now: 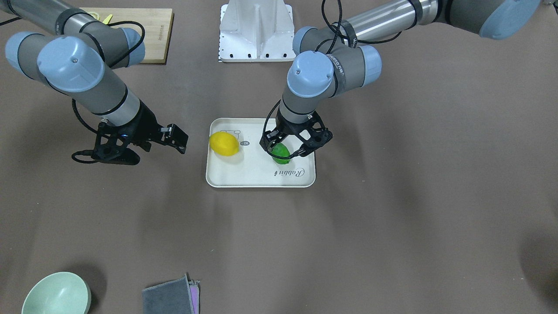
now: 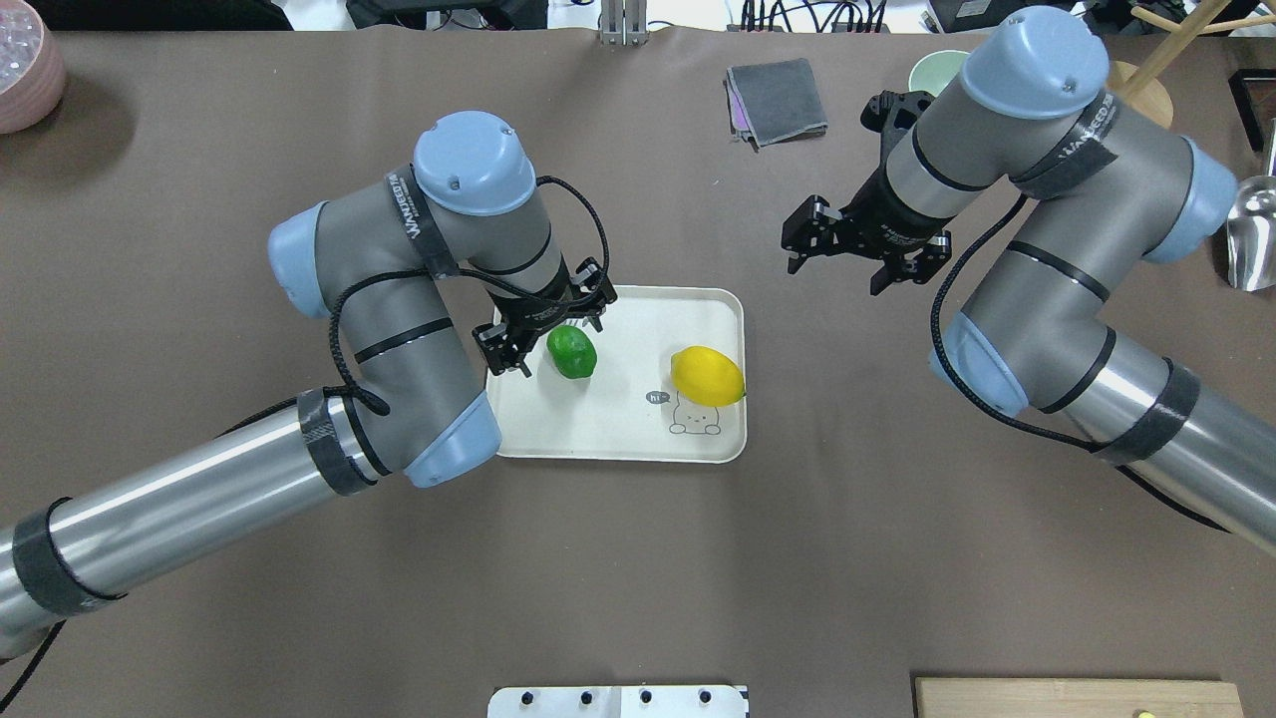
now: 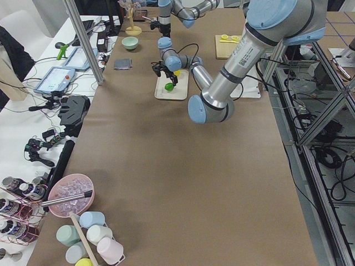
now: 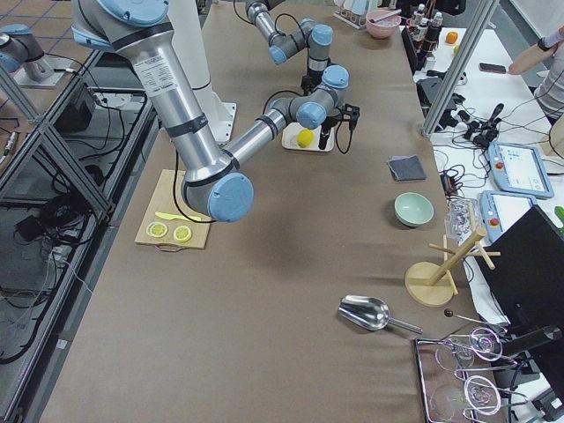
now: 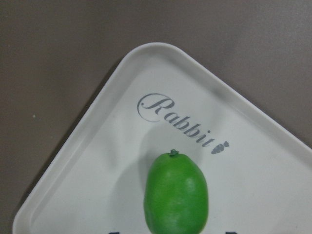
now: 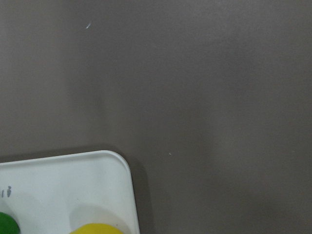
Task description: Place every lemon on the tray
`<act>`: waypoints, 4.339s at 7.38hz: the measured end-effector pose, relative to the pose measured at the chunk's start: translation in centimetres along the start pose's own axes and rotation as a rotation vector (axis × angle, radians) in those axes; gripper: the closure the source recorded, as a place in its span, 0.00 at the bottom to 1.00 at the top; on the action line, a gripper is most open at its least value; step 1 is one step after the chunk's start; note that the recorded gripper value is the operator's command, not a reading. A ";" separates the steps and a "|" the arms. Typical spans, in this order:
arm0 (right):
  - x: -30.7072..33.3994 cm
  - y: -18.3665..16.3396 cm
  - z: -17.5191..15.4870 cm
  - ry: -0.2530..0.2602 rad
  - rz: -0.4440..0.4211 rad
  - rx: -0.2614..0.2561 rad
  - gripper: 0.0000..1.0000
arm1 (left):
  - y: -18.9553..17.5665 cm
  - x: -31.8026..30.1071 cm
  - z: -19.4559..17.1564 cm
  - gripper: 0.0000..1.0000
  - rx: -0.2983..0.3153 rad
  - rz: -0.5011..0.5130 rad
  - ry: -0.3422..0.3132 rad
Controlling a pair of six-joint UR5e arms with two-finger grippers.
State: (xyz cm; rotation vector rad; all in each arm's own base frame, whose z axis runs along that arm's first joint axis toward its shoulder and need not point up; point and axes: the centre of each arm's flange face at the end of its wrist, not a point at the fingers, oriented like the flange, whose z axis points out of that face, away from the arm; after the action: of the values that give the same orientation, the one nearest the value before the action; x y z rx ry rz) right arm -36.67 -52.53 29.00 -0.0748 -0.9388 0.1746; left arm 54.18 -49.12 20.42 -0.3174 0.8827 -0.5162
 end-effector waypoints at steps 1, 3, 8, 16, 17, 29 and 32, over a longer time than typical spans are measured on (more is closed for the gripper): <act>2.2 -0.2 -1.7 0.033 -0.022 0.005 0.01 | -1.2 -3.5 -1.7 0.01 0.006 0.034 -0.003; 8.6 -0.1 -4.1 0.091 -0.111 0.009 0.01 | -4.4 -11.3 -5.1 0.01 0.032 0.190 -0.044; 25.4 -0.2 -6.4 0.157 -0.234 -0.054 0.01 | -16.6 -32.8 -9.6 0.01 0.044 0.454 -0.181; 46.3 -0.2 -14.9 0.125 -0.208 0.007 0.01 | -24.4 -60.3 -14.9 0.01 -0.008 0.616 -0.110; 49.2 -0.5 -14.9 0.125 -0.198 0.002 0.01 | -25.4 -61.0 -16.2 0.01 -0.014 0.613 -0.114; 55.5 -0.5 -17.1 0.199 -0.090 0.023 0.01 | -31.0 -68.4 -21.4 0.01 -0.092 0.602 -0.228; 55.3 -0.3 -17.2 0.204 -0.069 0.029 0.01 | -30.7 -68.9 -21.3 0.01 -0.097 0.590 -0.228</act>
State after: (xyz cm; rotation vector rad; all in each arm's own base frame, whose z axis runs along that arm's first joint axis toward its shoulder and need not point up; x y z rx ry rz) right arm 9.27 -42.58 62.91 -0.0328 -0.7340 0.1139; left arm -8.08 -37.92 66.71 -0.1847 0.7348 0.1084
